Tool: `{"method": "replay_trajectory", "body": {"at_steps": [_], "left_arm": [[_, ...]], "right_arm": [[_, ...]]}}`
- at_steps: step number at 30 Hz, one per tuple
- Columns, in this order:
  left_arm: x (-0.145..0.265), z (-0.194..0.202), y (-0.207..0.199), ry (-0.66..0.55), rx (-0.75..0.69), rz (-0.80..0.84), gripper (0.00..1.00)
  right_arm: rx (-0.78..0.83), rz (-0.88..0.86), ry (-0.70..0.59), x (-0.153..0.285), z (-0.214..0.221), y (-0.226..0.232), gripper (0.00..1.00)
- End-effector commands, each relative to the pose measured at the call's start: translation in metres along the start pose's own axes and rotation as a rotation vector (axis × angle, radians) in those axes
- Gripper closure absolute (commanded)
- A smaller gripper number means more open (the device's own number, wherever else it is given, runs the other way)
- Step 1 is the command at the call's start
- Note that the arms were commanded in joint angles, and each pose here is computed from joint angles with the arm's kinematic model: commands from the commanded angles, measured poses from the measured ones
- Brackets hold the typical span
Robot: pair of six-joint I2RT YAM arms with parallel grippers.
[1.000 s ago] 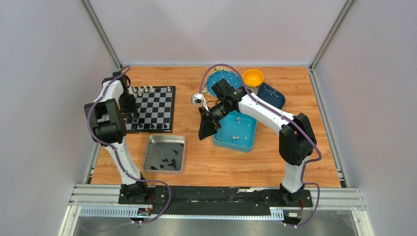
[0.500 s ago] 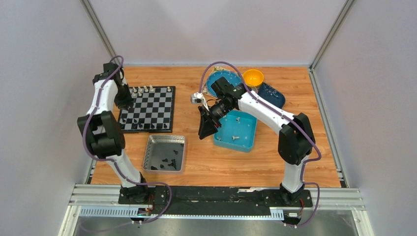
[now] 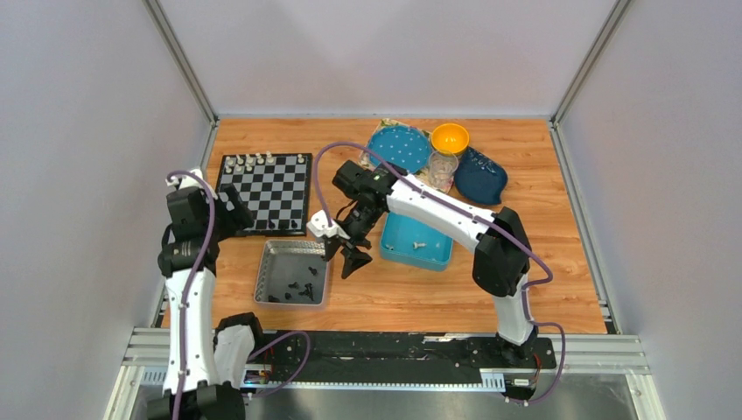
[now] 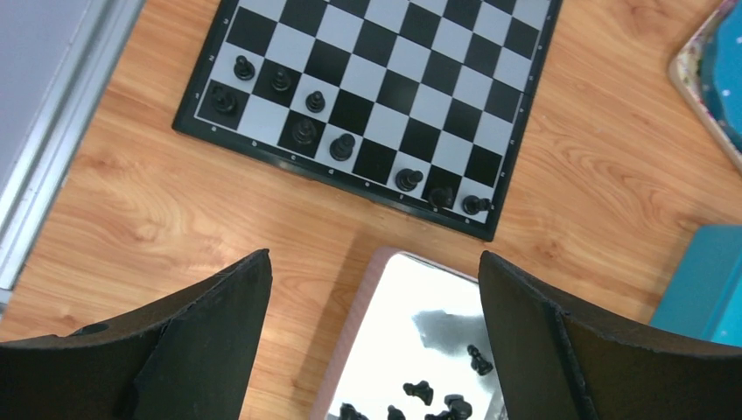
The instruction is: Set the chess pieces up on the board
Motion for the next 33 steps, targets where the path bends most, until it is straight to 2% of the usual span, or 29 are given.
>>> {"method": "replay_trajectory", "body": {"at_steps": [1,5,9,20,33], "left_arm": [[0.015,0.011,-0.008,-0.048,0.083,0.058,0.06],[0.033,0.032,-0.006,-0.038,0.112,0.055,0.08],[0.045,0.04,0.003,-0.042,0.112,-0.003,0.08],[0.055,0.054,0.007,-0.037,0.131,-0.023,0.09],[0.054,0.06,0.005,-0.028,0.137,-0.007,0.1]], "right_arm": [[0.078,0.119,0.042,-0.021,-0.01,-0.04,0.41],[0.025,0.19,0.07,-0.038,-0.006,-0.058,0.55],[-0.016,0.24,0.1,-0.054,0.002,-0.071,0.61],[-0.068,0.311,0.207,-0.084,0.037,-0.099,0.63],[-0.062,0.311,0.313,-0.1,0.063,-0.1,0.63]]}}
Point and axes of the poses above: each gripper's point midway between its finger pads, its own x axis back along the fingers, its own y axis along the line the jaws close on, z = x × y, the point moved 4 cm from there along x, back along the fingers, and after that the axes turned 2 degrees about -x, right-handed, at the moved point
